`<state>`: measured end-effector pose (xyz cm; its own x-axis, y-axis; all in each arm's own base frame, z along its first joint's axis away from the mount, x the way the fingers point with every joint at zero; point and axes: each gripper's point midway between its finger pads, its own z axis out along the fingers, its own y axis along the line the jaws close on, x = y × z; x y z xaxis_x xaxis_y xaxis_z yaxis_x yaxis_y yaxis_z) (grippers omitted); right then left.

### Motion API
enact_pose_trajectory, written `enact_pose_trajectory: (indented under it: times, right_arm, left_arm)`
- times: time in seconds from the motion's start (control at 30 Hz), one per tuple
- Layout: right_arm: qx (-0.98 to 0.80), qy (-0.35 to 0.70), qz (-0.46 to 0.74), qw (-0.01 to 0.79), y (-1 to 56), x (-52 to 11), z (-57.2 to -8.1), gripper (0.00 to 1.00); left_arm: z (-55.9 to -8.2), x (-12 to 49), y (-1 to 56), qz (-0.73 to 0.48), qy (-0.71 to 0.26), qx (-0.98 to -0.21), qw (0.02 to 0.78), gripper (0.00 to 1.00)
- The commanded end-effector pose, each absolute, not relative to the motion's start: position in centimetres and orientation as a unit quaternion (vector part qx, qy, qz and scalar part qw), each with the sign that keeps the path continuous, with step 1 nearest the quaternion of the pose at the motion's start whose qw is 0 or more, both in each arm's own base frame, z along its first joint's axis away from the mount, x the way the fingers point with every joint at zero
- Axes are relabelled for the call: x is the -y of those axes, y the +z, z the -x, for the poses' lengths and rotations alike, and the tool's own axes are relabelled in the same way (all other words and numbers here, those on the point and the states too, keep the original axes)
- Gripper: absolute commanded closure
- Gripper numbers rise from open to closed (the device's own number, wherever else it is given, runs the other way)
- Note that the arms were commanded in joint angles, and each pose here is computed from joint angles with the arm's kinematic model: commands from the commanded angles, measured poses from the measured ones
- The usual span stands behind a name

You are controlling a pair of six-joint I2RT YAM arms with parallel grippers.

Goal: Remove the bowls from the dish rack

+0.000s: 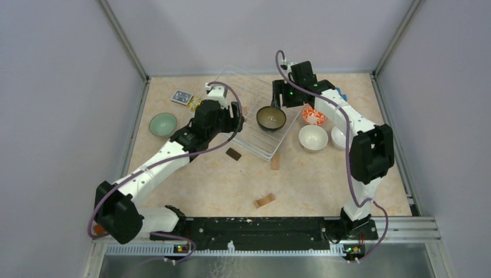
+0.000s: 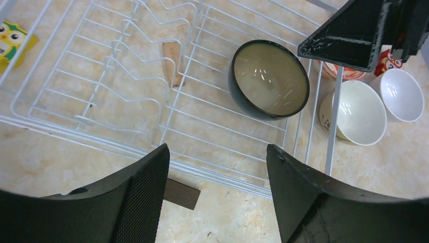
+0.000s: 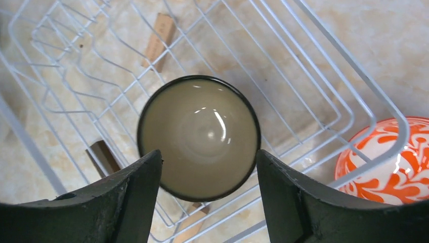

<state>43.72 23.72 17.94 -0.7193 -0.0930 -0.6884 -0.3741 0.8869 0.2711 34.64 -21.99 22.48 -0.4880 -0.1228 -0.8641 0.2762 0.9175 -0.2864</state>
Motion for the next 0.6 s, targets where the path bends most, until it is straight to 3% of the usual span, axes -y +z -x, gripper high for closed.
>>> enact_pose_trajectory:
  times: [0.0,0.13,0.4,0.57]
  right_arm:
    - [-0.919,0.138,0.112,0.35,17.2,-21.8,-45.1,0.3]
    - [-0.928,0.125,0.112,0.334,15.3,-21.8,-45.6,0.3]
    - [-0.935,0.14,0.119,0.304,12.5,-22.8,-45.8,0.39]
    - [-0.936,0.162,0.125,0.288,11.4,-23.8,-45.7,0.58]
  left_arm:
    - [-34.4,20.6,25.8,-0.019,-0.206,-0.807,0.553,0.23]
    - [-33.7,19.2,25.5,-0.009,-0.192,-0.802,0.566,0.2]
    - [-32.1,17.2,24.4,0.015,-0.177,-0.801,0.572,0.17]
    - [-31.8,16.4,24.6,0.023,-0.17,-0.797,0.578,0.16]
